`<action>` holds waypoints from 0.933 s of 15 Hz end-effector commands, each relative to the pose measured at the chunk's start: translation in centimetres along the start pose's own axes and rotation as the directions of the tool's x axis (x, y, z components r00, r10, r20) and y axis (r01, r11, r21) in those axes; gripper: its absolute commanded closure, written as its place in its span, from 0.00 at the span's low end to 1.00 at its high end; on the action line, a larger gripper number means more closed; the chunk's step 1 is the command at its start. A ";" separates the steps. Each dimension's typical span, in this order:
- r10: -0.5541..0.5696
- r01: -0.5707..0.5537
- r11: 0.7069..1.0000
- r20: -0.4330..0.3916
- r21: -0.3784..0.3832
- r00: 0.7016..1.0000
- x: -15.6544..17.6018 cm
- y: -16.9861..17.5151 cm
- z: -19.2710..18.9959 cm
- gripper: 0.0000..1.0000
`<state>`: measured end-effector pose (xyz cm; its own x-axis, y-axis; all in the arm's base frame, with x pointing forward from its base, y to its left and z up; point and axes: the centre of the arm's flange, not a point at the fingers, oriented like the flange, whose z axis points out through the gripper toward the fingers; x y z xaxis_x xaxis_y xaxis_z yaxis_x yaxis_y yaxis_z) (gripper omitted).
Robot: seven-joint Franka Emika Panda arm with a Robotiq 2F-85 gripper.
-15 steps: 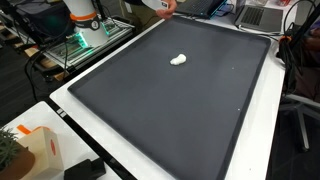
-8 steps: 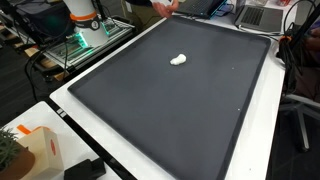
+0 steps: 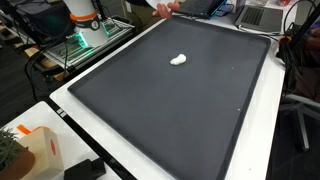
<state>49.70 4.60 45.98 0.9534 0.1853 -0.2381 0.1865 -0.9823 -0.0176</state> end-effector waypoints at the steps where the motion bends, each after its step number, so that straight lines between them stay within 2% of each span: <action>1: 0.020 -0.021 1.000 0.026 0.013 0.999 0.2 -0.1 -0.3 1.00; 6: 0.044 -0.045 0.999 0.032 0.028 0.999 0.0 0.2 -0.2 0.99; 8: 0.020 -0.020 1.000 0.014 0.004 1.000 0.1 0.1 -0.1 0.96; 14: 0.026 -0.026 1.000 0.014 0.005 1.000 0.1 0.2 -0.1 0.96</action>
<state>49.87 4.42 46.05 0.9545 0.1592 -0.2522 0.1603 -0.9869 -0.0163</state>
